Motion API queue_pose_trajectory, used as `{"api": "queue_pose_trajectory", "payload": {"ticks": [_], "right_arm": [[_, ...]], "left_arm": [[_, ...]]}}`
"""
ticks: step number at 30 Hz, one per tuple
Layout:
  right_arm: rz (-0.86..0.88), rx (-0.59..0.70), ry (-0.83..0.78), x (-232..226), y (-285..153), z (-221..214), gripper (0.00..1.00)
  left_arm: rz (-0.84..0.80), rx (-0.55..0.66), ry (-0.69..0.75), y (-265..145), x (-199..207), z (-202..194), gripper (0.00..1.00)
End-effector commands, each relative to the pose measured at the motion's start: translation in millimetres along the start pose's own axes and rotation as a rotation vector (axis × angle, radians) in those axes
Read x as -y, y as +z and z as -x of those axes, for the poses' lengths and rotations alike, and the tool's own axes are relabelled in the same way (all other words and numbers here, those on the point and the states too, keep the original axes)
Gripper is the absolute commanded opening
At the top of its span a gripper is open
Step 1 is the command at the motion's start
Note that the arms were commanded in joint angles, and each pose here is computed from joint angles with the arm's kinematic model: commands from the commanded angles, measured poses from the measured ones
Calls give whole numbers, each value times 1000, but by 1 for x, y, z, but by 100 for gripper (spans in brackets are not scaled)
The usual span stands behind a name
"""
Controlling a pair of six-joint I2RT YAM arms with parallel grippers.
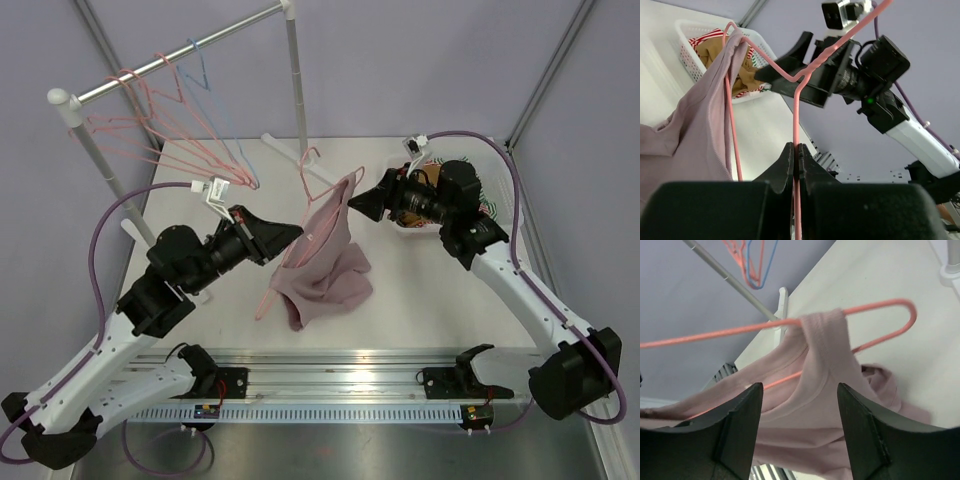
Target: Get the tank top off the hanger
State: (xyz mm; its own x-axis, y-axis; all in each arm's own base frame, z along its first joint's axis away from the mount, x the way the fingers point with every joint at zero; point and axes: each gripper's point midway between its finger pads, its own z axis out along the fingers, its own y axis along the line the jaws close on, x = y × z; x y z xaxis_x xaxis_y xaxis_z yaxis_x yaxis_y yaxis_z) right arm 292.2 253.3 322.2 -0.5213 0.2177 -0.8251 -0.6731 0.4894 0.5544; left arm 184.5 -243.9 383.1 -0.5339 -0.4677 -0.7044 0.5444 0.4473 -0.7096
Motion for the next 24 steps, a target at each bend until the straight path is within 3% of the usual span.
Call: {"api": "queue_pose_trajectory", "payload": {"ticks": [1, 7, 11, 12, 19, 24], "right_arm": [[-78, 68, -118, 13, 13, 26, 67], [-34, -1, -115, 13, 42, 11, 48], [-48, -4, -124, 16, 45, 12, 5], [-56, -2, -134, 18, 45, 12, 0], [-293, 23, -152, 59, 30, 11, 0], [-414, 16, -162, 90, 27, 16, 0]], "left_arm": [[-91, -27, -29, -7, 17, -7, 0], [-125, -61, -49, -16, 18, -19, 0], [-96, -39, -28, -21, 15, -13, 0], [-91, -24, -6, -24, 17, -8, 0], [58, -47, 100, -43, -9, -9, 0], [16, -78, 131, -54, -3, -15, 0]]}}
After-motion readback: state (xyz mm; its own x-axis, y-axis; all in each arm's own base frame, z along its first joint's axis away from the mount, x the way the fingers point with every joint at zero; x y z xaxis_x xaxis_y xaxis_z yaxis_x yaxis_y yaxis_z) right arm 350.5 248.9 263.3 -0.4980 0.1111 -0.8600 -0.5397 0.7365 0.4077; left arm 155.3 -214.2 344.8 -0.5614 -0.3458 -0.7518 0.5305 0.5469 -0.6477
